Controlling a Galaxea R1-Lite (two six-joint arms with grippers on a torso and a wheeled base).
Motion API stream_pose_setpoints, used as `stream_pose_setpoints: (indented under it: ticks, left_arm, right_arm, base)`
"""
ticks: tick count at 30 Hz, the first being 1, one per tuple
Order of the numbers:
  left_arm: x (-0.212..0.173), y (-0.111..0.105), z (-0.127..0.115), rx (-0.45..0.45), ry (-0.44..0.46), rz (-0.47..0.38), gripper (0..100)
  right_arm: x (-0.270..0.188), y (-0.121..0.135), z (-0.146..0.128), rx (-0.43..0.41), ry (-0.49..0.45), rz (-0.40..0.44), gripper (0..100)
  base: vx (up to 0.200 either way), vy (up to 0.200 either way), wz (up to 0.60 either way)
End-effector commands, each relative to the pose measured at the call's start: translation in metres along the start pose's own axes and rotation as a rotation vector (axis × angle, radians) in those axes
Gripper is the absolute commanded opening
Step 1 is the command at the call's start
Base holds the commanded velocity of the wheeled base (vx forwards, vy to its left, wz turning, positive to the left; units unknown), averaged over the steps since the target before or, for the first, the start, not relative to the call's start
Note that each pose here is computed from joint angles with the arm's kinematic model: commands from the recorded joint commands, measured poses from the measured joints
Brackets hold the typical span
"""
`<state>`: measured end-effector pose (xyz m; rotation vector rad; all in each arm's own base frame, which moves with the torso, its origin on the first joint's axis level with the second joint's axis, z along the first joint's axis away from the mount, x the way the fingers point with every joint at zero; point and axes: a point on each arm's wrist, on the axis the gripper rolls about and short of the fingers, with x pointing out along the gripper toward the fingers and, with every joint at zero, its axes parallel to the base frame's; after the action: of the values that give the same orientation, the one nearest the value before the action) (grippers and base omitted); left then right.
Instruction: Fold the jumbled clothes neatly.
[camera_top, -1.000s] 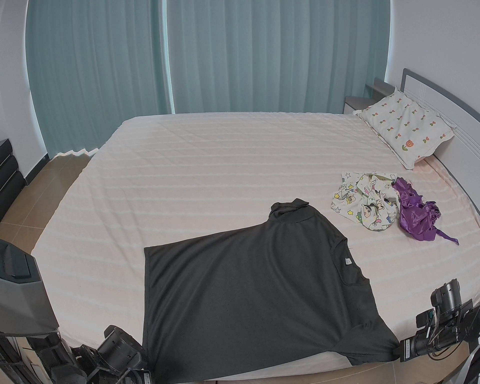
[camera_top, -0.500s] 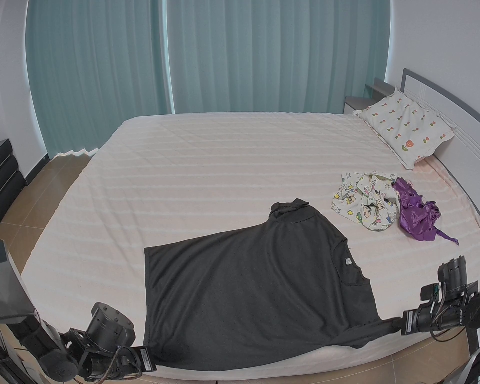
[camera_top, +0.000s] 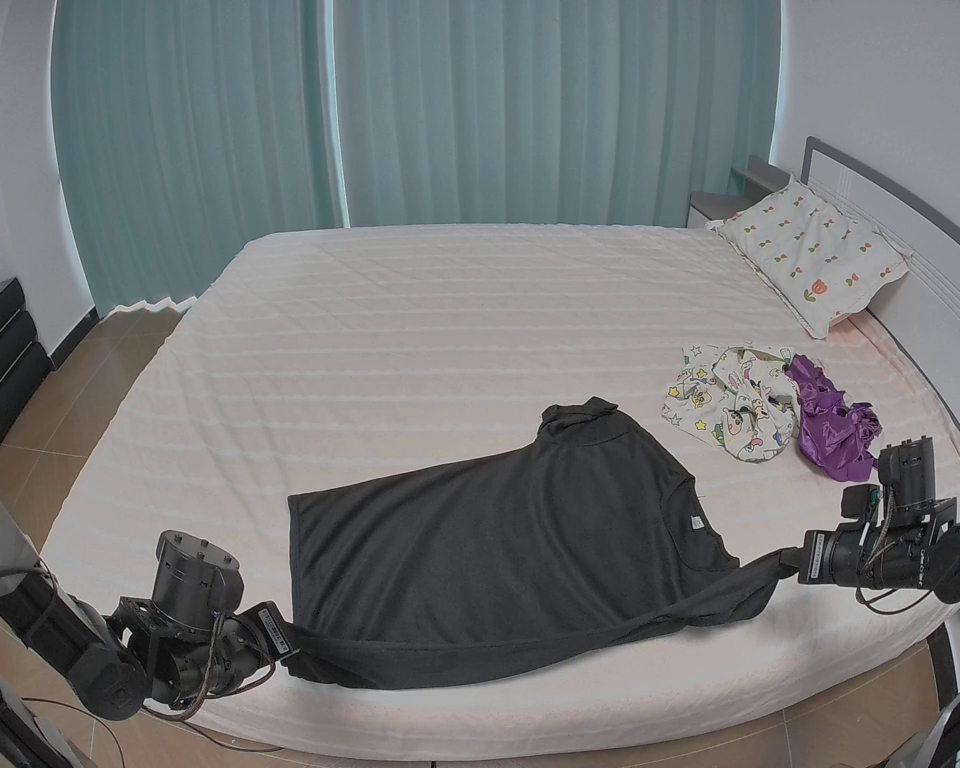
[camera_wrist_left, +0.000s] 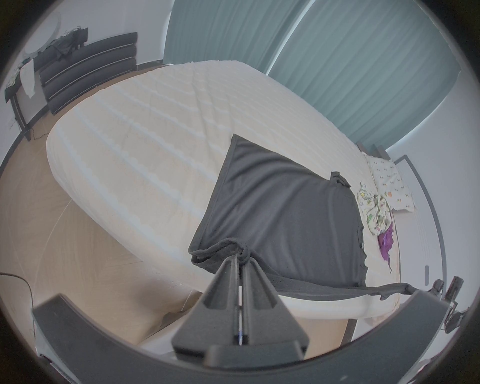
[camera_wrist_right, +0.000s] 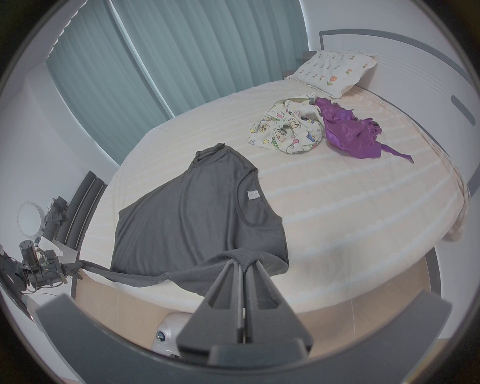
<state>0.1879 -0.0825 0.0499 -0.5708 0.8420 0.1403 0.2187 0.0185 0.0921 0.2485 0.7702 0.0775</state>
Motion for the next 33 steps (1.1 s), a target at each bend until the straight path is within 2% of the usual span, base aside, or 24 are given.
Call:
stream_pose_setpoints:
  ticks: [1, 8, 23, 33]
  left_arm:
    - [0.002, 0.0, 0.006, -0.021, -0.017, 0.003, 0]
    - [0.022, -0.002, 0.013, -0.041, -0.012, 0.041, 0]
    - [0.084, 0.005, 0.034, -0.105, -0.005, 0.151, 0]
    - [0.107, 0.001, 0.043, -0.12, -0.018, 0.153, 0]
  right_arm:
    - [0.009, 0.002, 0.008, -0.004, -0.006, 0.006, 0]
    - [0.021, 0.005, 0.022, -0.007, -0.015, 0.007, 0]
    - [0.082, 0.016, 0.044, -0.027, 0.015, 0.035, 0]
    - [0.114, 0.018, 0.058, 0.006, -0.012, 0.043, 0]
  base:
    - [0.0, 0.0, 0.0]
    - [0.0, 0.0, 0.0]
    - [0.0, 0.0, 0.0]
    - [0.0, 0.0, 0.0]
